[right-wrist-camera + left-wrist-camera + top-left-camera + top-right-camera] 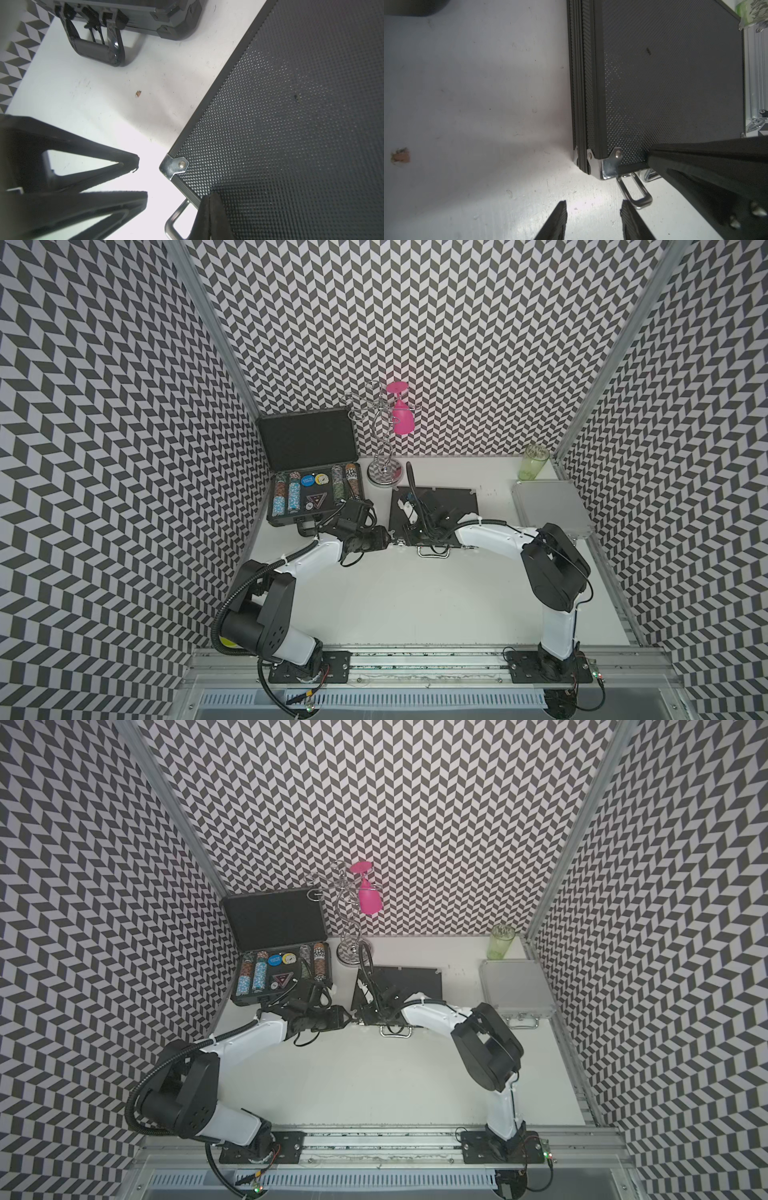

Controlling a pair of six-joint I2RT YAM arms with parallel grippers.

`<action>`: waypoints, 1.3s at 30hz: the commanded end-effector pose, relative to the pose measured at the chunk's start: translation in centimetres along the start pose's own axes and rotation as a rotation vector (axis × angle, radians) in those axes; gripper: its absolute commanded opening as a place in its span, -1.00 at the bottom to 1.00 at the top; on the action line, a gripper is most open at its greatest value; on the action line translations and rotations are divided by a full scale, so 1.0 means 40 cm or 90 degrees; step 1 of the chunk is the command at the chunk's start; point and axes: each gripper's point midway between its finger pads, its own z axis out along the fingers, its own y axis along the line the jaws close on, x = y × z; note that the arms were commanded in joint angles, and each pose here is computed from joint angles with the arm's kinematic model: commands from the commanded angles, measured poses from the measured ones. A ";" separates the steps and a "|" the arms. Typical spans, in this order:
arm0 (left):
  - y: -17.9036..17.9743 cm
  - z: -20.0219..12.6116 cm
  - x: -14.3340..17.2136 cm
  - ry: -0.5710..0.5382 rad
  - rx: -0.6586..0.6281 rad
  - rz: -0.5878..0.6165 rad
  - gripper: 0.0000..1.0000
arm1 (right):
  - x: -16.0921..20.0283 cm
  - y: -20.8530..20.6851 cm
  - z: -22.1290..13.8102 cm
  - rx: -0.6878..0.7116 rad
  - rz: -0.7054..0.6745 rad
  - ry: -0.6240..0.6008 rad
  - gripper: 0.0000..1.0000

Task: Close the poker set cases
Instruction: Fasten the fastener on the poker set case.

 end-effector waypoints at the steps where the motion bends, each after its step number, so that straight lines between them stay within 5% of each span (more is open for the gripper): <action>1: -0.050 -0.001 -0.036 -0.024 0.028 0.013 -0.08 | 0.200 -0.076 0.069 0.059 0.026 0.150 -0.87; 22: -0.013 0.116 0.044 0.025 -0.013 0.006 -0.18 | 0.201 -0.093 0.054 0.045 0.049 0.142 -0.89; 39: -0.007 0.072 0.086 0.033 -0.031 0.026 -0.35 | 0.201 -0.108 0.053 0.050 0.056 0.144 -0.90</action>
